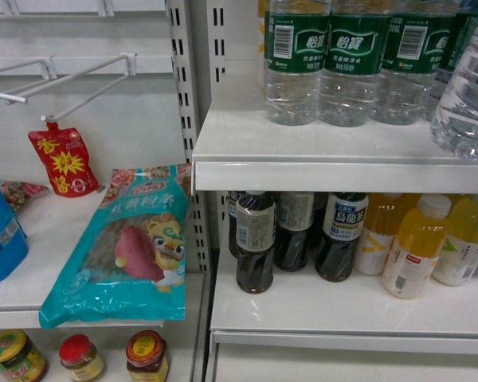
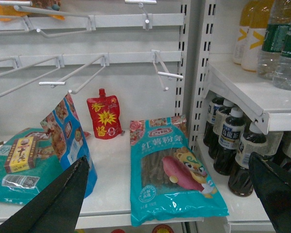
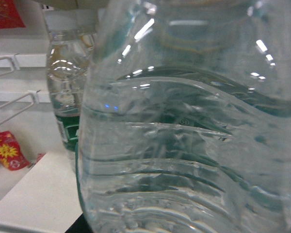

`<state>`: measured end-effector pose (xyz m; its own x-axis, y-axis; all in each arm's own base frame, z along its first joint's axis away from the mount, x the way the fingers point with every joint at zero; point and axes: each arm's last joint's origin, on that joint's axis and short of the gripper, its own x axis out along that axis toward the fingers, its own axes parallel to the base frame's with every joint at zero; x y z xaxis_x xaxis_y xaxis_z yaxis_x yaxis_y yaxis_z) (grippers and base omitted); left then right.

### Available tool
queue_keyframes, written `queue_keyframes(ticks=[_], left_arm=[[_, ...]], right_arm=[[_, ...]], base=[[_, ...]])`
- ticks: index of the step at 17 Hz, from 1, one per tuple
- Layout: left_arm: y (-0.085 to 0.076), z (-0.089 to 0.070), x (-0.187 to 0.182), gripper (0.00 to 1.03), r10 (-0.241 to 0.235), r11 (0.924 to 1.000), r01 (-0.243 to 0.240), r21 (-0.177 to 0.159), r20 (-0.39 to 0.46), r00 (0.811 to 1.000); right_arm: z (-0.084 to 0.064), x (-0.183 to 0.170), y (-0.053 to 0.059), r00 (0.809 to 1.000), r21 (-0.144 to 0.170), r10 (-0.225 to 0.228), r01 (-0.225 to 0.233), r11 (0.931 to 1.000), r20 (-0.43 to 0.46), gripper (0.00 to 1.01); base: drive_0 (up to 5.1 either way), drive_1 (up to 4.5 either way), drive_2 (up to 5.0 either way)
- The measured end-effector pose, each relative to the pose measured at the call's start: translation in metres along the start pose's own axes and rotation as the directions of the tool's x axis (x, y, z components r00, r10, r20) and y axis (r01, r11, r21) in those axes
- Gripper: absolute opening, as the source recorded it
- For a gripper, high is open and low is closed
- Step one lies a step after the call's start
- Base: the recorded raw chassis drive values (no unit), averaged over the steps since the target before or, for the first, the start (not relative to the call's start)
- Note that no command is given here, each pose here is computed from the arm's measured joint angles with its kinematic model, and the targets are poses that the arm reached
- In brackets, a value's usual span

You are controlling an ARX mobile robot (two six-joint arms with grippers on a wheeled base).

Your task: Move water from second to third shelf

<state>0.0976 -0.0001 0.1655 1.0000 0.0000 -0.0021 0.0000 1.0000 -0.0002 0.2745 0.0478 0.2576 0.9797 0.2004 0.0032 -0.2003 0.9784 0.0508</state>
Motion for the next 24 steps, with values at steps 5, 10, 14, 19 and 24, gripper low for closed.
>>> queue_keyframes(ticks=[5,10,14,19,24], left_arm=[[0.000,0.000,0.000,0.98,0.000,1.0000,0.000,0.000,0.000,1.000],[0.000,0.000,0.000,0.98,0.000,1.0000,0.000,0.000,0.000,1.000],[0.000,0.000,0.000,0.98,0.000,1.0000,0.000,0.000,0.000,1.000],[0.000,0.000,0.000,0.98,0.000,1.0000,0.000,0.000,0.000,1.000],[0.000,0.000,0.000,0.98,0.000,1.0000,0.000,0.000,0.000,1.000]], right_arm=[[-0.014,0.052,-0.015,0.995,-0.027,-0.097,0.096,0.9950,-0.033,0.42],[-0.016,0.072,-0.013,0.991,-0.009,-0.118,0.117,0.9931,-0.058,0.42],[-0.015,0.082,-0.008,0.990,0.010,-0.121,0.122,0.9924,-0.065,0.42],[-0.017,0.092,-0.002,0.990,0.017,-0.122,0.123,0.9922,-0.068,0.42],[-0.018,0.093,-0.003,0.989,0.014,-0.127,0.129,0.9916,-0.069,0.42]], base=[[0.0,0.00,0.0],[0.0,0.00,0.0],[0.0,0.00,0.0],[0.0,0.00,0.0],[0.0,0.00,0.0]])
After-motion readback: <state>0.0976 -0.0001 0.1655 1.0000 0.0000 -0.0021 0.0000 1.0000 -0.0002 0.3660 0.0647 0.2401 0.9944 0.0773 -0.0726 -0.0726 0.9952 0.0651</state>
